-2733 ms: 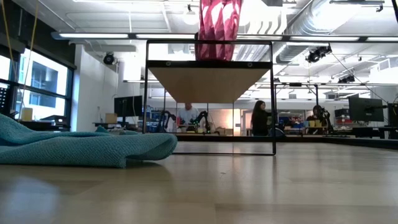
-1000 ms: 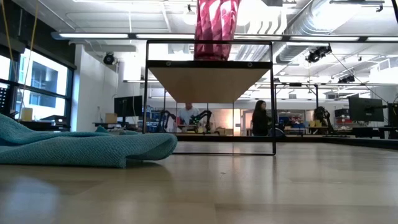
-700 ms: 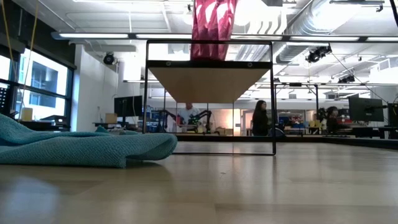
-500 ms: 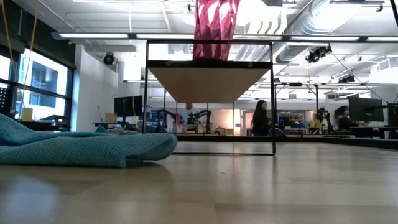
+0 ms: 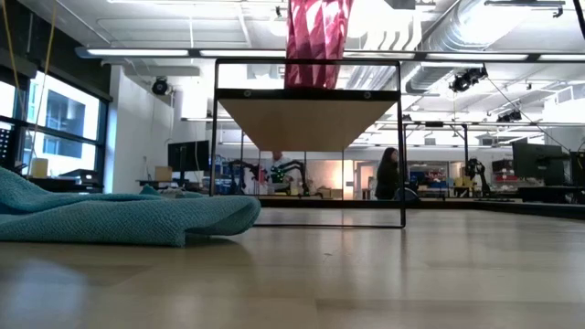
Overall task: Stack small to large cups/mugs on shelf
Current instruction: Put the red cup on the shelf
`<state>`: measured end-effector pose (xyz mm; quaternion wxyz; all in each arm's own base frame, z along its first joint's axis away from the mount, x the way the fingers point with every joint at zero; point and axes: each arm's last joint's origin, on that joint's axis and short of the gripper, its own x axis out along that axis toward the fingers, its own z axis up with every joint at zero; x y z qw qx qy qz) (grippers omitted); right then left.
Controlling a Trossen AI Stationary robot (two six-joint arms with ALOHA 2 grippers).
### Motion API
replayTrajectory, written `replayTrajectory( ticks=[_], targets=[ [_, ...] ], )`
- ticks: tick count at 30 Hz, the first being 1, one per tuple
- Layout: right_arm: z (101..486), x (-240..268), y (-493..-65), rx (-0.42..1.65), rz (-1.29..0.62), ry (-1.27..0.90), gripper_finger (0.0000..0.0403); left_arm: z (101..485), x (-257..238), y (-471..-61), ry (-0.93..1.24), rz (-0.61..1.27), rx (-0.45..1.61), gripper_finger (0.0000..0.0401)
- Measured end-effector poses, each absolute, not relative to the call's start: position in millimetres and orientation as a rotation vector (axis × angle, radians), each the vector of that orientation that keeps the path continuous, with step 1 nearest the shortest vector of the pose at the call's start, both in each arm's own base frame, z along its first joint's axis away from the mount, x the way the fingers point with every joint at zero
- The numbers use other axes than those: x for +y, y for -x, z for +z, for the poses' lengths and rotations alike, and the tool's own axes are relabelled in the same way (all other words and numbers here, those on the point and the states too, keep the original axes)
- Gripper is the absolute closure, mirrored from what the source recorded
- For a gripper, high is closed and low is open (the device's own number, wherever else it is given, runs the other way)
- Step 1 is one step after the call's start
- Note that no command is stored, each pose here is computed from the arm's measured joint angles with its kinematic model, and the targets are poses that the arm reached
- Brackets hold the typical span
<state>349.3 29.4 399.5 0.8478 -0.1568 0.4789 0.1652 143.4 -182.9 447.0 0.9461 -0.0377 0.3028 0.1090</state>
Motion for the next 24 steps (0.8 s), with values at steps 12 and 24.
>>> replayTrajectory(
  ticks=[12,24],
  targets=[
    [398.4,29.4,-350.0,1.014,0.349,0.330,0.0329,447.0,-182.9,-143.4,0.076,0.221,0.618,0.0304],
    [404.5,29.0,-349.4,0.990,0.334,0.338,0.0328,447.0,-183.0,-143.3,0.076,0.220,0.618,0.0304]
  ],
)
